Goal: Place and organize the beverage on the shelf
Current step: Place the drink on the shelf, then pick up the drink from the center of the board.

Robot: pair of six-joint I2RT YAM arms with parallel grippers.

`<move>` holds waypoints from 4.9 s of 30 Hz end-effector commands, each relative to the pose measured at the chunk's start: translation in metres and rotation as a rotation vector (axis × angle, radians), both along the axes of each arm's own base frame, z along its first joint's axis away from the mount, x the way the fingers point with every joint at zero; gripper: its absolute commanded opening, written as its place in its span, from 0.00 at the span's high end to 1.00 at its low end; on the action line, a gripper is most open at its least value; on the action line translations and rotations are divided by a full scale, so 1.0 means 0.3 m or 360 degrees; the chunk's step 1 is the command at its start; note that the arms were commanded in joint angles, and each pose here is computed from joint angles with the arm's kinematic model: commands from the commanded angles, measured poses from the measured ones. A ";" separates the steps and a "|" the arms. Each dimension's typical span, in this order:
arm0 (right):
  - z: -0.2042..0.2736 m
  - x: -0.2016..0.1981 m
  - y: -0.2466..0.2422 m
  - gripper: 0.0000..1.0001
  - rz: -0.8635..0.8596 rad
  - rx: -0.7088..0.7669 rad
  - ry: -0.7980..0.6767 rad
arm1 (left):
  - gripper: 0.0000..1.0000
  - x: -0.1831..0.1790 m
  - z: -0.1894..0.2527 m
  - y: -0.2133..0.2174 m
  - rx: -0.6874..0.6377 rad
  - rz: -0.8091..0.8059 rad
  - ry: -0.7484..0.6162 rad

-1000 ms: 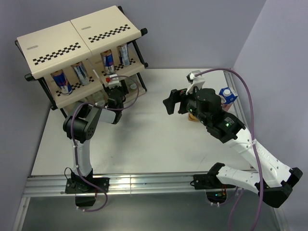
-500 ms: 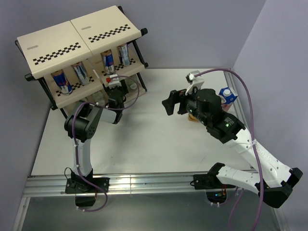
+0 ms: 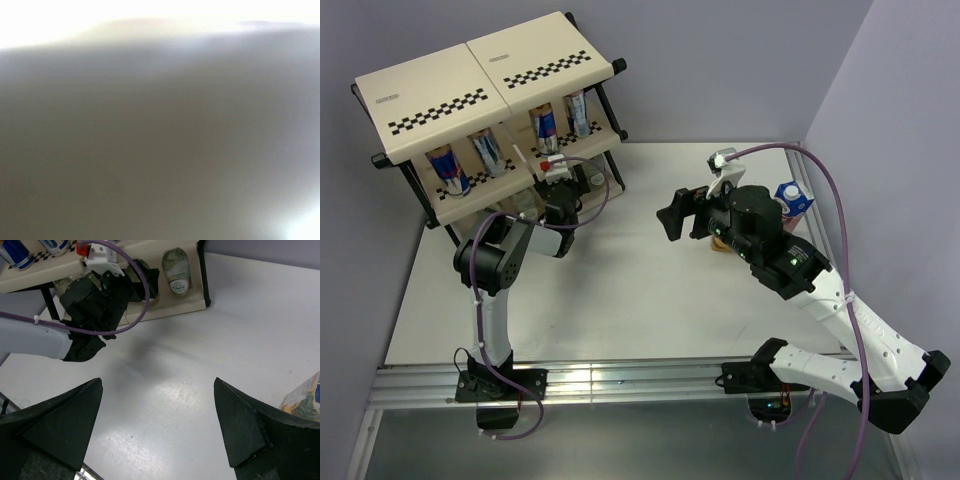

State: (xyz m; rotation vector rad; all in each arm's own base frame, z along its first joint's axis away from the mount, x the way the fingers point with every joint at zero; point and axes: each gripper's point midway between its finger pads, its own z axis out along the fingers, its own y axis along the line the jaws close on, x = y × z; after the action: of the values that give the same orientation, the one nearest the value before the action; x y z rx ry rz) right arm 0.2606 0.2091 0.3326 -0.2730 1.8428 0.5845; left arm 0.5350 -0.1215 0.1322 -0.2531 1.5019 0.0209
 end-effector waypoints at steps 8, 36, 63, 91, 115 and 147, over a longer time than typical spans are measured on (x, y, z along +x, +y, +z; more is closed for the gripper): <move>0.048 -0.004 0.000 0.01 0.0013 0.0055 -0.0078 | 0.01 -0.030 0.157 0.035 -0.0158 0.0070 -0.0183; -0.052 0.061 -0.013 0.00 -0.0111 -0.0118 0.0030 | 0.01 -0.155 0.106 -0.048 -0.0324 0.0010 0.0024; -0.161 0.270 -0.424 0.01 -0.1000 -0.0413 0.0173 | 0.00 -0.780 0.179 -0.347 -0.0639 -0.0451 0.0511; -0.348 0.388 -0.567 0.08 -0.0969 -0.0575 0.0130 | 0.01 -0.940 0.125 -0.391 -0.0571 -0.0733 0.0603; -0.123 0.232 -0.200 0.70 0.0008 -0.0226 -0.0140 | 0.01 -1.060 0.346 -0.586 -0.0276 -0.1585 0.0292; 0.246 -0.551 0.141 0.78 0.1963 0.0050 -0.0819 | 0.00 -1.501 0.387 -0.676 -0.0197 -0.2809 0.0220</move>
State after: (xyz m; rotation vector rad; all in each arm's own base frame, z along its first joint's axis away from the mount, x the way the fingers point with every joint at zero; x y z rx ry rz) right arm 0.1312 0.2538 0.3182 -1.3437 1.4617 1.2111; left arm 0.1008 -0.3170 0.2271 0.9745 1.5148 -1.3625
